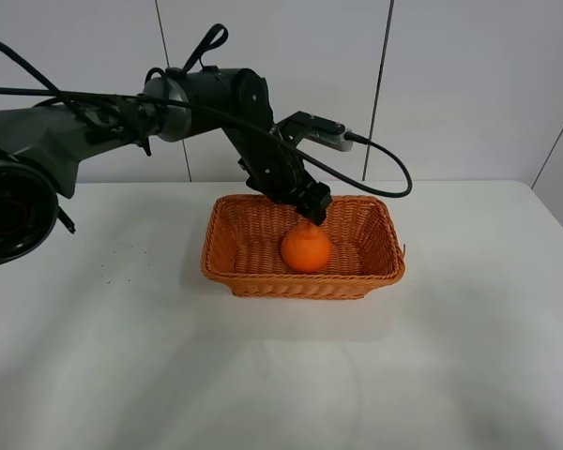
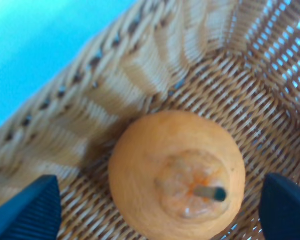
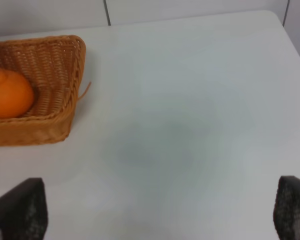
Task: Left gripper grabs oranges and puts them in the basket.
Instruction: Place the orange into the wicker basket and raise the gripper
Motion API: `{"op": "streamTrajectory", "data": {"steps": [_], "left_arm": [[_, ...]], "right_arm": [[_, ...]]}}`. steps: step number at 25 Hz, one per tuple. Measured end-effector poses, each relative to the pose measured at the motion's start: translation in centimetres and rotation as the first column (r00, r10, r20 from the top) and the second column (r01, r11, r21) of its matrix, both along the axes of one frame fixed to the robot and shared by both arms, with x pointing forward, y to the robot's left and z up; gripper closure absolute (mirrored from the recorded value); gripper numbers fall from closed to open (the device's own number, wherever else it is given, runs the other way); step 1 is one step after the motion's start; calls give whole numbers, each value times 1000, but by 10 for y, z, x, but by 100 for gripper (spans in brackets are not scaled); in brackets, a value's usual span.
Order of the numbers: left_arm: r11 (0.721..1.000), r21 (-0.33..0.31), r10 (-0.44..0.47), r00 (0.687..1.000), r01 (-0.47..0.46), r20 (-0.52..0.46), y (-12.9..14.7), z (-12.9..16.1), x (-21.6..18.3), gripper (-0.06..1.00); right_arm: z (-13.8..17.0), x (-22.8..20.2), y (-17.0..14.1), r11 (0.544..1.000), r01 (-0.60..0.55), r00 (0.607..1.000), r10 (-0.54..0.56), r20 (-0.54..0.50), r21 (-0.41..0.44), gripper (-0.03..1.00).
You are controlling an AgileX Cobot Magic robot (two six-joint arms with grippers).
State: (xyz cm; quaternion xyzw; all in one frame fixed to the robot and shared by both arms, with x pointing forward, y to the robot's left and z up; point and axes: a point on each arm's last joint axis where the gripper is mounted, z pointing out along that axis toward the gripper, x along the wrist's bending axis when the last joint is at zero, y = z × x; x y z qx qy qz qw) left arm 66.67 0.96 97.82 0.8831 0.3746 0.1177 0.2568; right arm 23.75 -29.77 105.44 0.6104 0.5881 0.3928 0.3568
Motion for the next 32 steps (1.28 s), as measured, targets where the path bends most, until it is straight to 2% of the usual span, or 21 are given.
{"op": "streamTrajectory", "data": {"steps": [3, 8, 16, 24, 32], "left_arm": [[1000, 20, 9, 1000, -10, 6, 2, 8, 1, 4], [999, 17, 26, 999, -27, 29, 3, 21, 4, 4], [997, 26, 69, 997, -70, 30, 22, 29, 12, 4], [989, 55, 131, 988, -136, 78, 49, 56, 17, 4], [963, 117, 231, 968, -242, 100, 98, 68, 32, 4]], "right_arm": [[0, 0, 0, 1000, 0, 1000, 0, 0, 0, 27], [0, 0, 0, 1000, 0, 1000, 0, 0, 0, 27], [0, 0, 0, 1000, 0, 1000, 0, 0, 0, 27], [0, 0, 0, 1000, 0, 1000, 0, 0, 0, 27], [0, 0, 0, 1000, 0, 1000, 0, 0, 0, 27]]}}
